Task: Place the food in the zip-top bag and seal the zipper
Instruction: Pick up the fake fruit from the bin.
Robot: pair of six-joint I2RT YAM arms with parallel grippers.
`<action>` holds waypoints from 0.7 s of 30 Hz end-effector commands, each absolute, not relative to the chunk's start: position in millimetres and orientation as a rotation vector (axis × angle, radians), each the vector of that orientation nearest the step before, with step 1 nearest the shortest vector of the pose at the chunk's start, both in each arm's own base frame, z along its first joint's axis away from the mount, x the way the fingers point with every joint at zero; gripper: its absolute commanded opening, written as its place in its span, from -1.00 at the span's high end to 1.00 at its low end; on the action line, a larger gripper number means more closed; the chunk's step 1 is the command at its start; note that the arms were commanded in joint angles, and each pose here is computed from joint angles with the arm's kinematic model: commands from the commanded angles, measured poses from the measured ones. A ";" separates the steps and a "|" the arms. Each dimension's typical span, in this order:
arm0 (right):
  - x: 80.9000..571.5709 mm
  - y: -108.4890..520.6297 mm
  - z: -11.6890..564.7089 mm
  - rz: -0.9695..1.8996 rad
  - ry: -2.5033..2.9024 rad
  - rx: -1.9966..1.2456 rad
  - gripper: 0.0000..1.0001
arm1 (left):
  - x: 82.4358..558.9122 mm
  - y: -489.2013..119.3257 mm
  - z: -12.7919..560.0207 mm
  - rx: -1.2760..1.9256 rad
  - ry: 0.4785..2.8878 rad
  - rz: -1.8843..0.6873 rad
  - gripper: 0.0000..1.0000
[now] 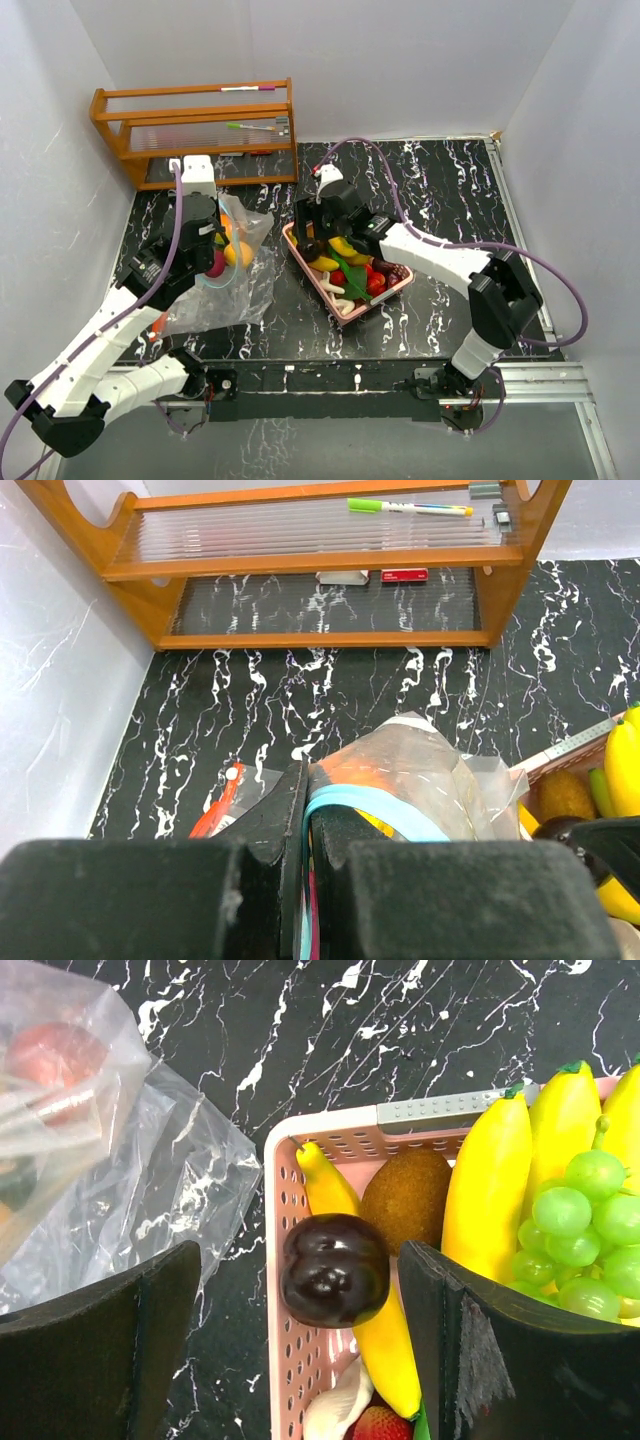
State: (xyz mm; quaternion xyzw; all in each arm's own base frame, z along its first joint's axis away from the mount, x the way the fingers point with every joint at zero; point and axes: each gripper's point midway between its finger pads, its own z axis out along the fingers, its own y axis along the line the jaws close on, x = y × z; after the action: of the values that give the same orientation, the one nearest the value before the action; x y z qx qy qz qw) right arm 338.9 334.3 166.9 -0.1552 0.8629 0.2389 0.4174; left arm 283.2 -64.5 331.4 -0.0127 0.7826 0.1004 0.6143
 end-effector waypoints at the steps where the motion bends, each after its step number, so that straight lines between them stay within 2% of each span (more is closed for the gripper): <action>1: 340.7 339.0 158.8 0.591 2.206 -0.353 -0.66 | 284.9 -66.9 333.9 -0.045 1.794 0.205 1.00; 8: 344.8 330.6 136.5 0.573 2.256 -0.129 -0.64 | 283.0 -66.6 333.3 -0.046 1.797 0.197 1.00; 21: 339.9 341.6 87.6 0.628 2.362 -0.001 -0.69 | 279.6 -63.0 334.2 -0.045 1.791 0.203 1.00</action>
State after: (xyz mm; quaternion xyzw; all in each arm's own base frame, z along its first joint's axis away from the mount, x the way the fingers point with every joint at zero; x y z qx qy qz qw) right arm 336.9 333.3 94.4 -0.0267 0.9117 0.2236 0.3435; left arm 283.9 -68.6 328.4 -0.0092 0.7862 0.0915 0.6111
